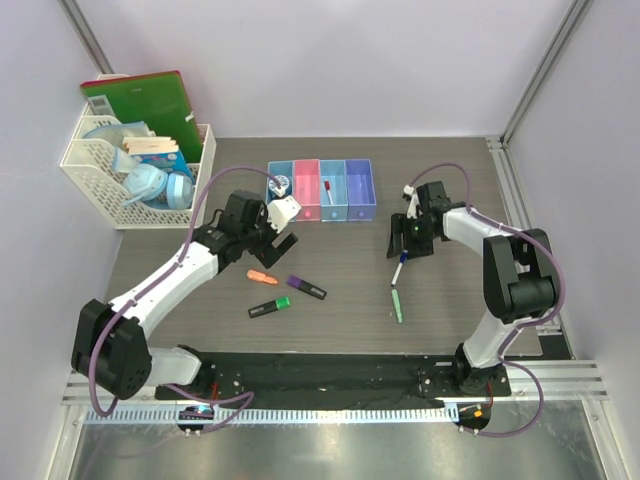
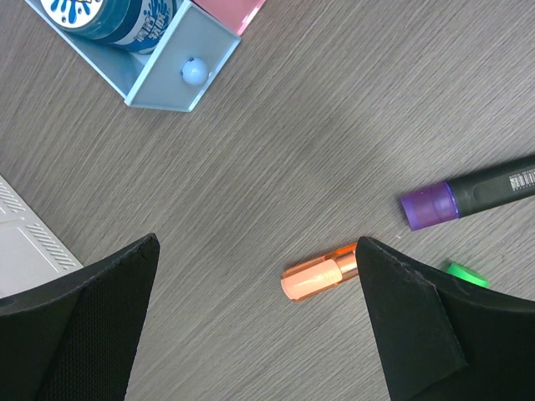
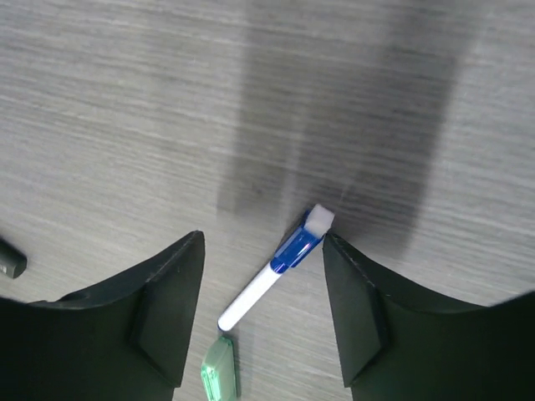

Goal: Sort the stationery into containers
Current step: Pick up the pen from the center of the board.

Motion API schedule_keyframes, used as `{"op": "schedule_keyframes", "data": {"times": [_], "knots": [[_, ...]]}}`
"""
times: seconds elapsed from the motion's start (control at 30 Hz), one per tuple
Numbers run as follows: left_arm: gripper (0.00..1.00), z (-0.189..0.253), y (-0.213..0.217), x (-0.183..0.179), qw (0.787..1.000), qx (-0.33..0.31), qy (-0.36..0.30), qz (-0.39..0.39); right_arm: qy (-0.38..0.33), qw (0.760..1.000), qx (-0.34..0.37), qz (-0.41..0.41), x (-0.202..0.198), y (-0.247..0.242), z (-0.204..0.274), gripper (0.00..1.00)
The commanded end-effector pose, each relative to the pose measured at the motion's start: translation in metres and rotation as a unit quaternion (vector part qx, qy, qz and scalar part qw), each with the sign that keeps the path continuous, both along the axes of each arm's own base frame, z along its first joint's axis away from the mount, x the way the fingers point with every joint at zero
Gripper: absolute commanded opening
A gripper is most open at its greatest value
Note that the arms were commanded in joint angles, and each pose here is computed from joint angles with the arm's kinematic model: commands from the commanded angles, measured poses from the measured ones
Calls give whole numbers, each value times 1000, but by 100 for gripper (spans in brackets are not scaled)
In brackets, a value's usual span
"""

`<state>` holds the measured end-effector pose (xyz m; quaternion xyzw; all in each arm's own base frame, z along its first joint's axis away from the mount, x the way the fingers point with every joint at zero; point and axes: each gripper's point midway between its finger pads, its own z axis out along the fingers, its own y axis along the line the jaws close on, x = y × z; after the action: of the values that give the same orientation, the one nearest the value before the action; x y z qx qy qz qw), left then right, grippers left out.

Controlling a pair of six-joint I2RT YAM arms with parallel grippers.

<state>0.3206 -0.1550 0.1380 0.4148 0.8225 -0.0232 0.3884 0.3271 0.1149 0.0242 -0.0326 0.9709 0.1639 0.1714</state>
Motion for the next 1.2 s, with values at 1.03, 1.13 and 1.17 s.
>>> {"op": "schedule_keyframes", "data": {"times": [1.03, 1.13, 1.17], "knots": [[100, 80, -76, 91, 980, -183, -41, 65, 2, 987, -138, 86, -2, 20, -46, 13], [100, 81, -76, 90, 980, -184, -42, 65, -1, 986, -141, 87, -2, 21, -44, 6], [100, 82, -76, 89, 980, -185, -42, 64, 0, 986, -142, 88, -2, 21, -44, 2]]}}
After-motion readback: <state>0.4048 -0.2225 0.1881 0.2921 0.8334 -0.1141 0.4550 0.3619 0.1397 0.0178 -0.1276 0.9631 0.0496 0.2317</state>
